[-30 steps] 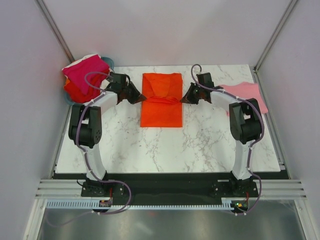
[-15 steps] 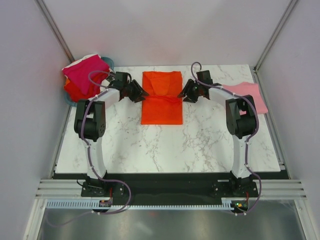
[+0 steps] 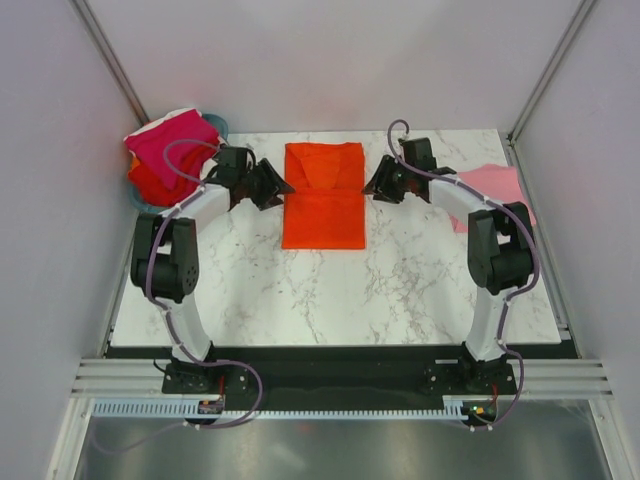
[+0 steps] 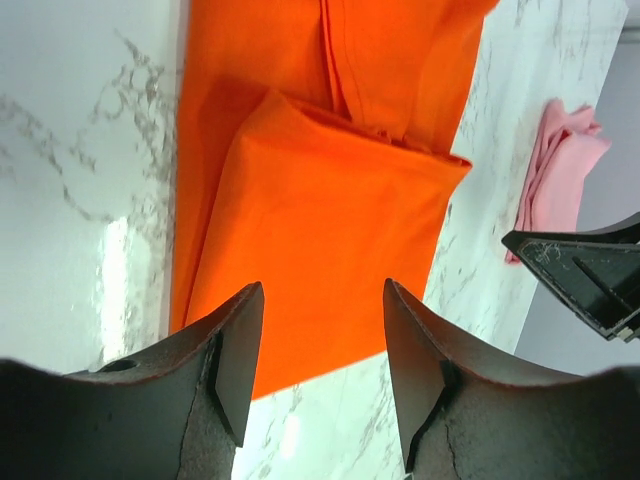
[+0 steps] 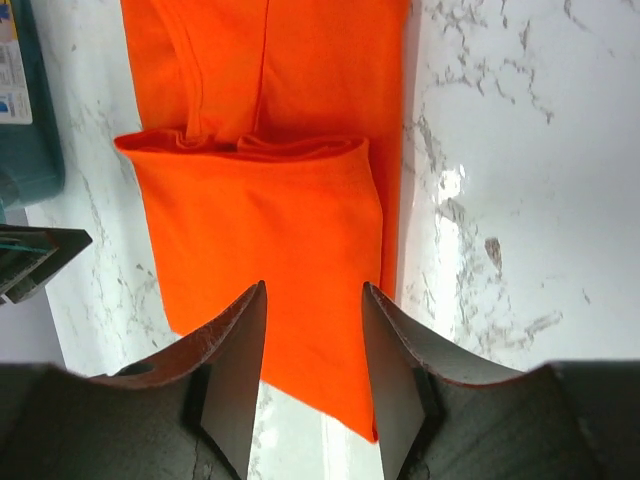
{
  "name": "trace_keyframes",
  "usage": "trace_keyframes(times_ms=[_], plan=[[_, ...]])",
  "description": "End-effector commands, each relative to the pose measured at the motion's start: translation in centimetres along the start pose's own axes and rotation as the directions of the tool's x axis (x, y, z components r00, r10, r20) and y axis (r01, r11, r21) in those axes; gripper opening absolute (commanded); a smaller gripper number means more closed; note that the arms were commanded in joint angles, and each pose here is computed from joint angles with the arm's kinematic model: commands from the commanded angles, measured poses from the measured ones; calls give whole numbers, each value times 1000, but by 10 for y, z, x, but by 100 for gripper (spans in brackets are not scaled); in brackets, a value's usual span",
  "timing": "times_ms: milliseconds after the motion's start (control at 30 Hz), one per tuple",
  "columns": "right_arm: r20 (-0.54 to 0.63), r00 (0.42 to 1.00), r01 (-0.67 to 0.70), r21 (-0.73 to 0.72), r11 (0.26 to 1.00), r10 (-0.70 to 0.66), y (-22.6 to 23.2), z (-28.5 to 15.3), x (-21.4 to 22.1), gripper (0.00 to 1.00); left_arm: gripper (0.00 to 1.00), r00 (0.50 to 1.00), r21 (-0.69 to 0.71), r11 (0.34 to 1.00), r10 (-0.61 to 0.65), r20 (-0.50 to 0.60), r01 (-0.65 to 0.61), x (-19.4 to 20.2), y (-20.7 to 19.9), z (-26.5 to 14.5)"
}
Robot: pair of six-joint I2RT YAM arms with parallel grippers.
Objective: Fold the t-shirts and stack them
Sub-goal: Fold the tshirt
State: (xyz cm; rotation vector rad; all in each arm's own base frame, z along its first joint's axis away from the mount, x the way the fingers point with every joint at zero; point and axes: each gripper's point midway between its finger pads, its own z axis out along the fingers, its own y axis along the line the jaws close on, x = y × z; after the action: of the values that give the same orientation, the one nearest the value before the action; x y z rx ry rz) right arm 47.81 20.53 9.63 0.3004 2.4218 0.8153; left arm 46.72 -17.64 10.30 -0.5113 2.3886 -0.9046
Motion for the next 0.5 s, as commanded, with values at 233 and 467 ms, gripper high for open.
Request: trace_keyframes(times_ms=[233,467], plan=[[-75,996,47,-6,999,-47,-26,-34,65,50,59,996,-63,994,93,1,-93,56,43,-44],[-137,989,44,-45,998,-50,-30,-38,106,42,56,995,-43,994,100,-24,-101,83,58,-52]])
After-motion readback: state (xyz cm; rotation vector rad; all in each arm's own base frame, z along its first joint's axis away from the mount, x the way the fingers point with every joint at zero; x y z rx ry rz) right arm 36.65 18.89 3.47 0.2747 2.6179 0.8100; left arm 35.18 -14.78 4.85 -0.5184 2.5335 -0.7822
